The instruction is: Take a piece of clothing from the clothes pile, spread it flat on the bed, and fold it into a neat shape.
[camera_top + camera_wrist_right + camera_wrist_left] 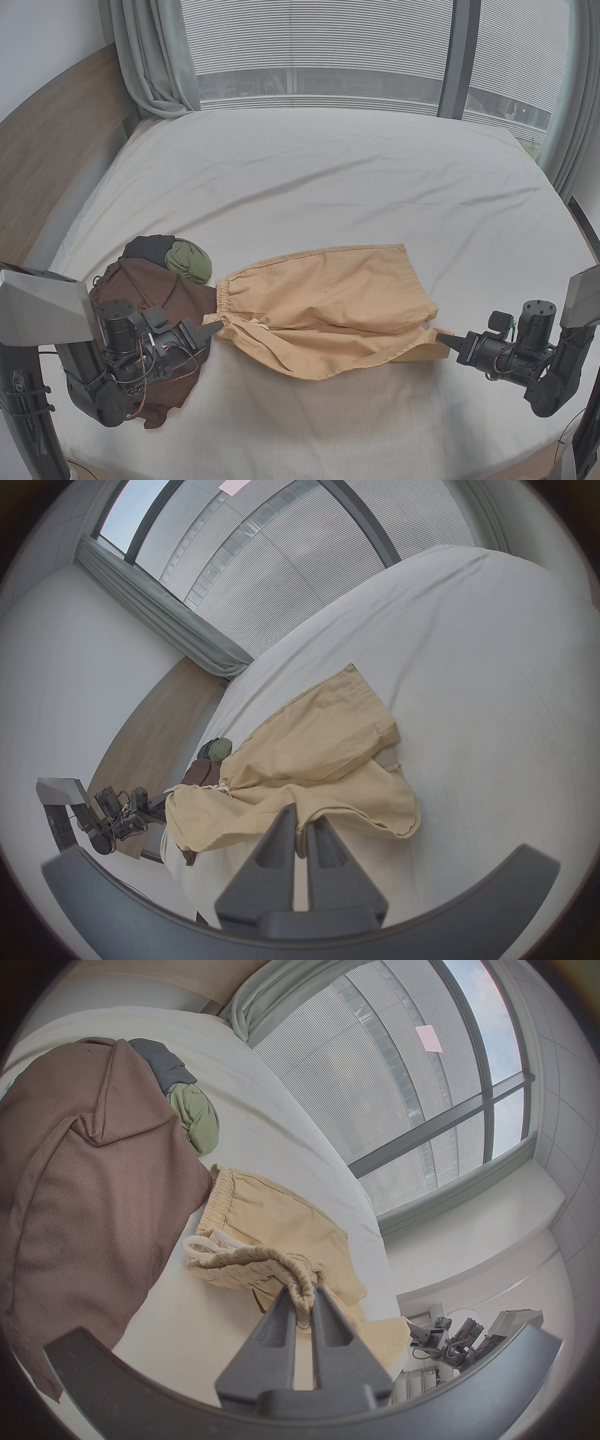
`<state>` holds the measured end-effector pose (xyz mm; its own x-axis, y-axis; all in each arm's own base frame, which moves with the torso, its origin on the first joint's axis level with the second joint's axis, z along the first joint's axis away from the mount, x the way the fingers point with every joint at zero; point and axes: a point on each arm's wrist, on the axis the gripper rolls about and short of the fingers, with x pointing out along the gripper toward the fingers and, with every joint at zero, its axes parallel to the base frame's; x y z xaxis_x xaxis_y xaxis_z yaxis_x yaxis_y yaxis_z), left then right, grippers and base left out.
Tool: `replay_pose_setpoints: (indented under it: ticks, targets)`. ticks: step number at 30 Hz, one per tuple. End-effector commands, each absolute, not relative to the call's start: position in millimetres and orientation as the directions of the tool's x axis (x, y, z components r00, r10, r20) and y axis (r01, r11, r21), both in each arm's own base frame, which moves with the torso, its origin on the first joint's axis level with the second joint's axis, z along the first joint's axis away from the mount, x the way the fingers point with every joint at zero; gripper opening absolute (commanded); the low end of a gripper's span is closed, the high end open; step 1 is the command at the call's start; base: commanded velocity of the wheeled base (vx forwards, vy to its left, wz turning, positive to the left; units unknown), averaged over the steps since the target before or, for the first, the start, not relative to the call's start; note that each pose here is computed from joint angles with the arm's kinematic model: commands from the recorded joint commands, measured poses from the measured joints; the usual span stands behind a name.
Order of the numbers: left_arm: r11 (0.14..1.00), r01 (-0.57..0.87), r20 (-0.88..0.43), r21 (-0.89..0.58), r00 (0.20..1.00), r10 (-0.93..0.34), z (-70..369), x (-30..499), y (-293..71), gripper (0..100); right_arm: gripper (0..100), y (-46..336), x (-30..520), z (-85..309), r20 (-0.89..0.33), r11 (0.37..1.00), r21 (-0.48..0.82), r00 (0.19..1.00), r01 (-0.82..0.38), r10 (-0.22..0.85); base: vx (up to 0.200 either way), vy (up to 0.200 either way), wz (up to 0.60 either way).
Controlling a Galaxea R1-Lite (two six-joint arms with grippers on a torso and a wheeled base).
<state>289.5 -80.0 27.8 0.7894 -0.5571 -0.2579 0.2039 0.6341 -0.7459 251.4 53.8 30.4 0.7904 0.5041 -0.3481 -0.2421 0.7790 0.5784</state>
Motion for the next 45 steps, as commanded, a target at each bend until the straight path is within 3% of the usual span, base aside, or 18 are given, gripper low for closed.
replay_pose_setpoints:
  ticks: [1, 17, 31, 45]
  targets:
    - [0.634, 0.206, -0.249, -0.745, 0.796, -0.551, 29, 292, -79, 0, 0, 54, 254, 37, -0.321, 0.775, 0.579, 0.802, -0.255, 0.504, 0.000, 0.000, 0.00]
    - [0.623, 0.216, -0.209, -0.752, 0.819, -0.535, 39, 296, -75, 0, 0, 56, 254, 67, -0.219, 0.753, 0.579, 0.829, -0.314, 0.514, 0.000, 0.000, 0.00]
    - [0.604, 0.209, -0.179, -0.769, 0.836, -0.518, 44, 304, -77, 0, 0, 58, 259, 110, -0.216, 0.746, 0.588, 0.828, -0.313, 0.517, 0.000, 0.000, 0.00]
    - [0.586, 0.195, -0.141, -0.786, 0.867, -0.477, 48, 315, -78, 0, 0, 57, 292, 118, -0.237, 0.756, 0.591, 0.836, -0.280, 0.495, 0.000, 0.000, 0.00]
